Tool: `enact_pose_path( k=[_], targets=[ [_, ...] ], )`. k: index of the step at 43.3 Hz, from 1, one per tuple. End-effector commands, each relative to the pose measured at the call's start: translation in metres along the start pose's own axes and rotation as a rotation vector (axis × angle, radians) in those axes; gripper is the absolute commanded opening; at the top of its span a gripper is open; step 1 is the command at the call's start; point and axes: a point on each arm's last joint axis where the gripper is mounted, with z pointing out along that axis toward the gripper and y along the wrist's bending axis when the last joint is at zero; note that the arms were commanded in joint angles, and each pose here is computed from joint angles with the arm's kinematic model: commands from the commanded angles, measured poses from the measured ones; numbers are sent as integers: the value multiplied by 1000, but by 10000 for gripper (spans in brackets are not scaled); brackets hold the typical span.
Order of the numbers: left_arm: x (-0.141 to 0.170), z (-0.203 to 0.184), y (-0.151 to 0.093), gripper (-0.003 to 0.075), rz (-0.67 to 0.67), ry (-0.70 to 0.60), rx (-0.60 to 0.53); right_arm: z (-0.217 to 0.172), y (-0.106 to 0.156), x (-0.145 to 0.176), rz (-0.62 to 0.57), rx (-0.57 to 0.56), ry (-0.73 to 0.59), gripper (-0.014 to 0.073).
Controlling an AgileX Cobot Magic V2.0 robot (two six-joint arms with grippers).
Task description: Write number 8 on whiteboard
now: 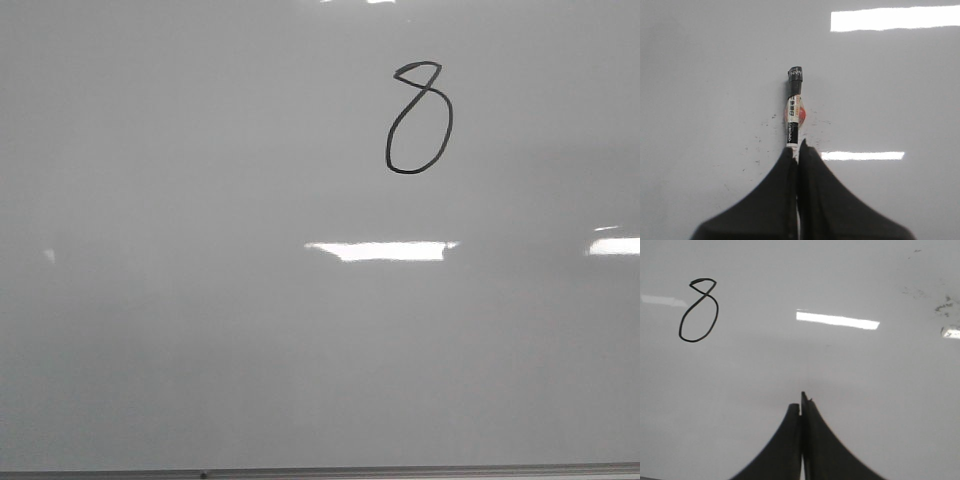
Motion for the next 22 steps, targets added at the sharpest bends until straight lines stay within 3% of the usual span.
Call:
enact_pose_path(
  k=[1, 16, 22],
  targets=[
    [-4, -1, 1, -21, -13, -83, -7, 2, -2, 8, -16, 36, -152, -108],
    [-4, -1, 1, -21, -13, -83, -7, 18, -3, 68, -11, 69, -281, -108],
    [-4, -1, 1, -21, -13, -83, -7, 17, -3, 68, -11, 67, -271, -108]
  ],
)
